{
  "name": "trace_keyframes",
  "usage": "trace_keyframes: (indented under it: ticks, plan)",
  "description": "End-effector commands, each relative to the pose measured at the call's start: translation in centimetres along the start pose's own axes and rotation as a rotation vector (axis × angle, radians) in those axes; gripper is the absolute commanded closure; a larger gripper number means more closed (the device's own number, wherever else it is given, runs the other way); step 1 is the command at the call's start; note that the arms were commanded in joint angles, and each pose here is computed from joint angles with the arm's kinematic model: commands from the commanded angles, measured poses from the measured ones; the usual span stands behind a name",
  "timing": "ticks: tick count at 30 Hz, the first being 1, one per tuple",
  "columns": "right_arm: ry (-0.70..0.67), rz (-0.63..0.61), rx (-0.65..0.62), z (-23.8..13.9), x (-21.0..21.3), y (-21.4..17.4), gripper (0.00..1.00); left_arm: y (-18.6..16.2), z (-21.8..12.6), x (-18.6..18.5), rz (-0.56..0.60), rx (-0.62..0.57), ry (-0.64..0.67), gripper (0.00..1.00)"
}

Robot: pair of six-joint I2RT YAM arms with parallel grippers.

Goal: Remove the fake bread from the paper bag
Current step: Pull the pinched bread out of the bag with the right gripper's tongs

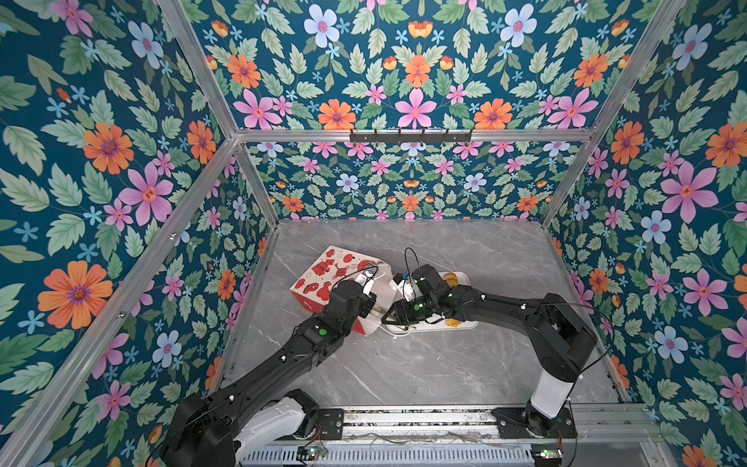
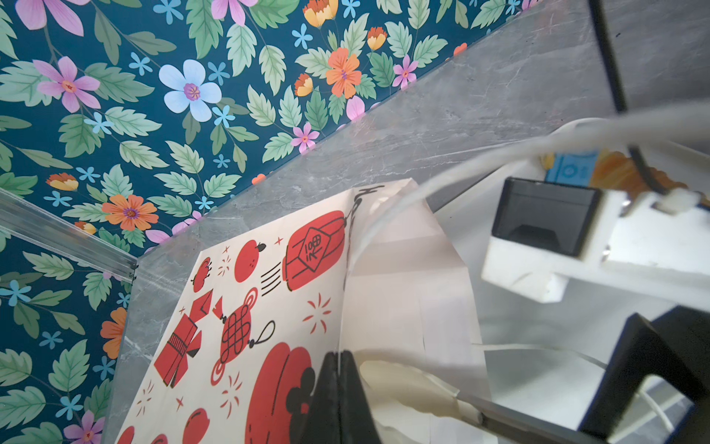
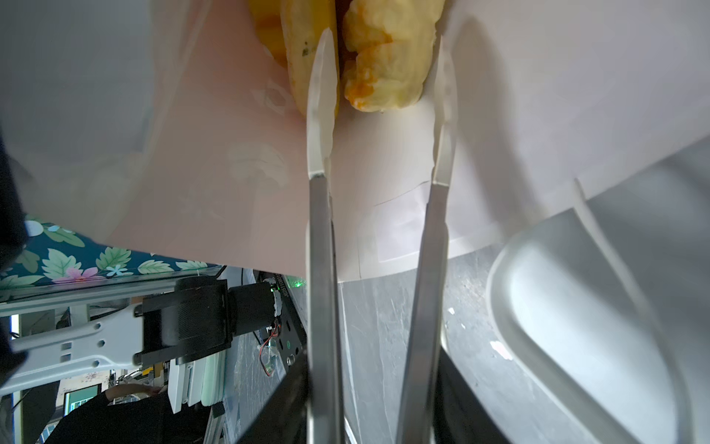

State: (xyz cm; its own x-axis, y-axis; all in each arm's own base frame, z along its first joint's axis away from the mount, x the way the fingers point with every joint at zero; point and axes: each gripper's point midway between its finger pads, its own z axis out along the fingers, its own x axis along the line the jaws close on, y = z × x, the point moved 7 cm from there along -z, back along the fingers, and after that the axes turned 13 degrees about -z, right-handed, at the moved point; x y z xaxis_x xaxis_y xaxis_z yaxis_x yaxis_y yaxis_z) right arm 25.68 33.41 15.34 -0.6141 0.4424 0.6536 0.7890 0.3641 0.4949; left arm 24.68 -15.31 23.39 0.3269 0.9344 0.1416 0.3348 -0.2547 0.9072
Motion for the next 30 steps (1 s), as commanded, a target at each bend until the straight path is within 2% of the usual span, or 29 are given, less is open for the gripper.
trace_keyframes:
  ticks: [1,10,16,30]
  plan:
    - [0.045,-0.032,0.004,0.3,0.4,0.4,0.55,0.9,-0.1,0.0,-0.016,-0.048,-0.001,1.0]
    - [0.079,-0.003,0.029,1.8,-0.2,1.1,0.55,1.2,-0.5,0.0,-0.025,-0.062,-0.011,1.0]
    - [0.071,0.014,0.013,1.2,-0.5,1.0,0.56,1.1,-0.7,0.1,-0.033,-0.067,-0.013,1.0]
    - [0.085,0.037,0.024,2.1,-1.1,1.0,0.67,1.2,-0.9,0.1,-0.038,-0.08,-0.019,1.0]
